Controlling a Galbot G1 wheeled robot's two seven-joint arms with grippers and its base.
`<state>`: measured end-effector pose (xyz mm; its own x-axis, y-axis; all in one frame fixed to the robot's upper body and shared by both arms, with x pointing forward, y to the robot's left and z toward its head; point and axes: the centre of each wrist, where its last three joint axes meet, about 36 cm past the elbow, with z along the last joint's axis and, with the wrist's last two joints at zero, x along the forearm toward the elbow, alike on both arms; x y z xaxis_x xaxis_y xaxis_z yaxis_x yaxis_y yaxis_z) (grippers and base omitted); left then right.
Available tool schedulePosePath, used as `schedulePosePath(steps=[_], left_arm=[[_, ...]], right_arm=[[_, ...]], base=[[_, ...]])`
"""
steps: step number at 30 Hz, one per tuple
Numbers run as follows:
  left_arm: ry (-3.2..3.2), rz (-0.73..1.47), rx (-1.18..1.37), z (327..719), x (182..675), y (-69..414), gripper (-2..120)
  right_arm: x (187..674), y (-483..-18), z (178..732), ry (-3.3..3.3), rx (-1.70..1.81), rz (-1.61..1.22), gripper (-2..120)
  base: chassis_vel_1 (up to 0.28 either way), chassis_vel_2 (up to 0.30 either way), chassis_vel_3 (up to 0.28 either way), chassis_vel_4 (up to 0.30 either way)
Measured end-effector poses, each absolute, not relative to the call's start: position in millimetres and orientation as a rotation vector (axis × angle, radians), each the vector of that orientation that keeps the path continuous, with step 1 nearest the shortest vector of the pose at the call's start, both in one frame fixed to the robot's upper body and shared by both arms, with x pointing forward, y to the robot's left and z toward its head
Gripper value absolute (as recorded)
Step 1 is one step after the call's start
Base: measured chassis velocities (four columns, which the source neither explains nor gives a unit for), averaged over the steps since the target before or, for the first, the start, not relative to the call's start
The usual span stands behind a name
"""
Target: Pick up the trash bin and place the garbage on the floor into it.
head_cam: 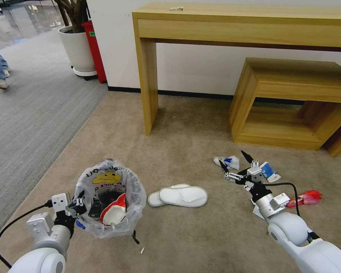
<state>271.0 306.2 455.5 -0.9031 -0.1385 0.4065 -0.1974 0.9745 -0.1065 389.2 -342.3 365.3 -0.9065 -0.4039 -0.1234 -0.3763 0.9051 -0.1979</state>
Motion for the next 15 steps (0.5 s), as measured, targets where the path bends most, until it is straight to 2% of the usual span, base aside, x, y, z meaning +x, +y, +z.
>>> schedulePosePath(steps=[15], left_arm=[[-2.702,0.197,0.222,451.4,273.5,304.4,3]], right_arm=[[399.8,-368.5,381.8,2.753,-0.964,-0.514,100]], base=[[0.0,0.0,0.0,0.0]])
